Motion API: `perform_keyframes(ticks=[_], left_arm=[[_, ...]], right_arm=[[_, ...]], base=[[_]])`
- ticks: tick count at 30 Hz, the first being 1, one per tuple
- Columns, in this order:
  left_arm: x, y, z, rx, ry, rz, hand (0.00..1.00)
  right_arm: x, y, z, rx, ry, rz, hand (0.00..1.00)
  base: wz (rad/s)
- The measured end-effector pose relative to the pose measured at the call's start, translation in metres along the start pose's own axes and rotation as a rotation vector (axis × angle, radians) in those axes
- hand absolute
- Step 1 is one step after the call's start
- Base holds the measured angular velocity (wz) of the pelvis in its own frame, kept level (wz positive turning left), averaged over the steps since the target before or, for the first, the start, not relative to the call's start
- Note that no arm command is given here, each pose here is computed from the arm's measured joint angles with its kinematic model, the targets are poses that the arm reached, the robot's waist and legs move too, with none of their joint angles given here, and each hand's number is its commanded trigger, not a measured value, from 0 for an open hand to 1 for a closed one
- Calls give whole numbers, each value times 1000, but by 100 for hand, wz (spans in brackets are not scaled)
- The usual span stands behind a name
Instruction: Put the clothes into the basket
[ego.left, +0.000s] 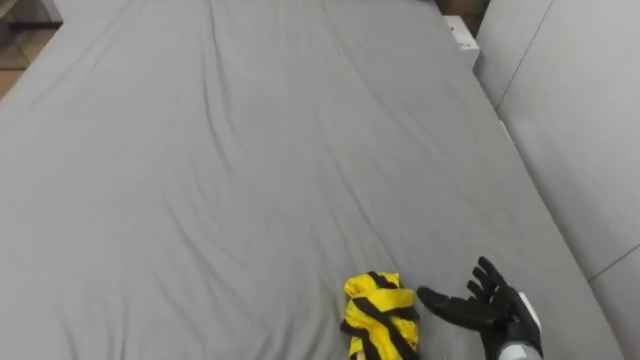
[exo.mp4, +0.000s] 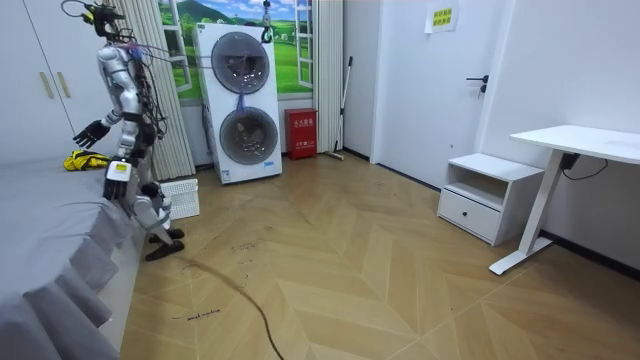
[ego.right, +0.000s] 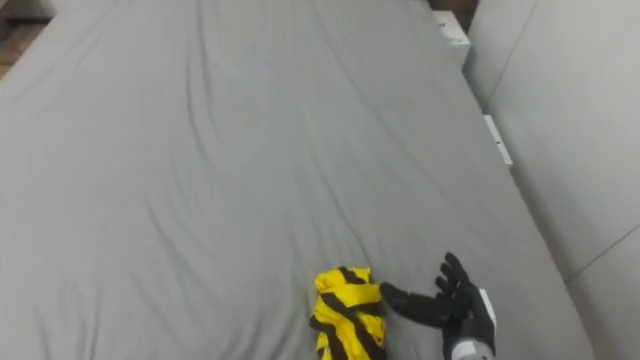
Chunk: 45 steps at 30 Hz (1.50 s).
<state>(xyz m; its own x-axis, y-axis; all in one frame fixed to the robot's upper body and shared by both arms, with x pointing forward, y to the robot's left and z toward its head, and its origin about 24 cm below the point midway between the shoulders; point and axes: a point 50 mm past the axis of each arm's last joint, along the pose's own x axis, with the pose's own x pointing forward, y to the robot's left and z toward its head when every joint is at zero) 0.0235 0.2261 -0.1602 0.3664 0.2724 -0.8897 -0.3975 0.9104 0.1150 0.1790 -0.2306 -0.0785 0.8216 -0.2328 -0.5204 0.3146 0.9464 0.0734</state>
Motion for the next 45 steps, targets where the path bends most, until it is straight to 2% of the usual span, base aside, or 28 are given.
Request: perform_keyframes(ticks=[7, 12, 27, 34, 36, 40, 41, 42, 43, 44, 45], left_arm=[[0, -1, -3, -6, 12, -13, 0], [2, -2, -1, 2, 19, -13, 0], [11, -5, 8, 37, 75, -15, 0], [13, -2, 14, 49, 82, -9, 0], [13, -2, 15, 50, 80, -10, 0], [14, -2, 16, 57, 89, -1, 0], [14, -1, 17, 63, 94, 1, 0], [15, 0, 17, 73, 100, 3, 0], [15, 0, 17, 76, 105, 3, 0], [15, 0, 16, 76, 113, 5, 0], [15, 1, 16, 79, 122, 7, 0]], right_arm=[[1, 1, 0, -51, -5, 7, 0], [1, 23, -2, -86, -1, 122, 0], [-5, 65, -16, -231, 43, 401, 0], [-8, 67, -22, -309, 68, 446, 0], [-11, 64, -26, -328, 82, 450, 5], [-11, 56, -32, -395, 101, 436, 7], [-11, 52, -35, -423, 112, 427, 13], [-11, 48, -39, -439, 126, 415, 29], [-11, 46, -40, -449, 129, 408, 53], [-10, 42, -41, -461, 131, 392, 93], [-9, 37, -44, -472, 144, 374, 100]], base=[[-3], [7], [0], [0], [0], [0], [7], [7], [6], [0], [0]])
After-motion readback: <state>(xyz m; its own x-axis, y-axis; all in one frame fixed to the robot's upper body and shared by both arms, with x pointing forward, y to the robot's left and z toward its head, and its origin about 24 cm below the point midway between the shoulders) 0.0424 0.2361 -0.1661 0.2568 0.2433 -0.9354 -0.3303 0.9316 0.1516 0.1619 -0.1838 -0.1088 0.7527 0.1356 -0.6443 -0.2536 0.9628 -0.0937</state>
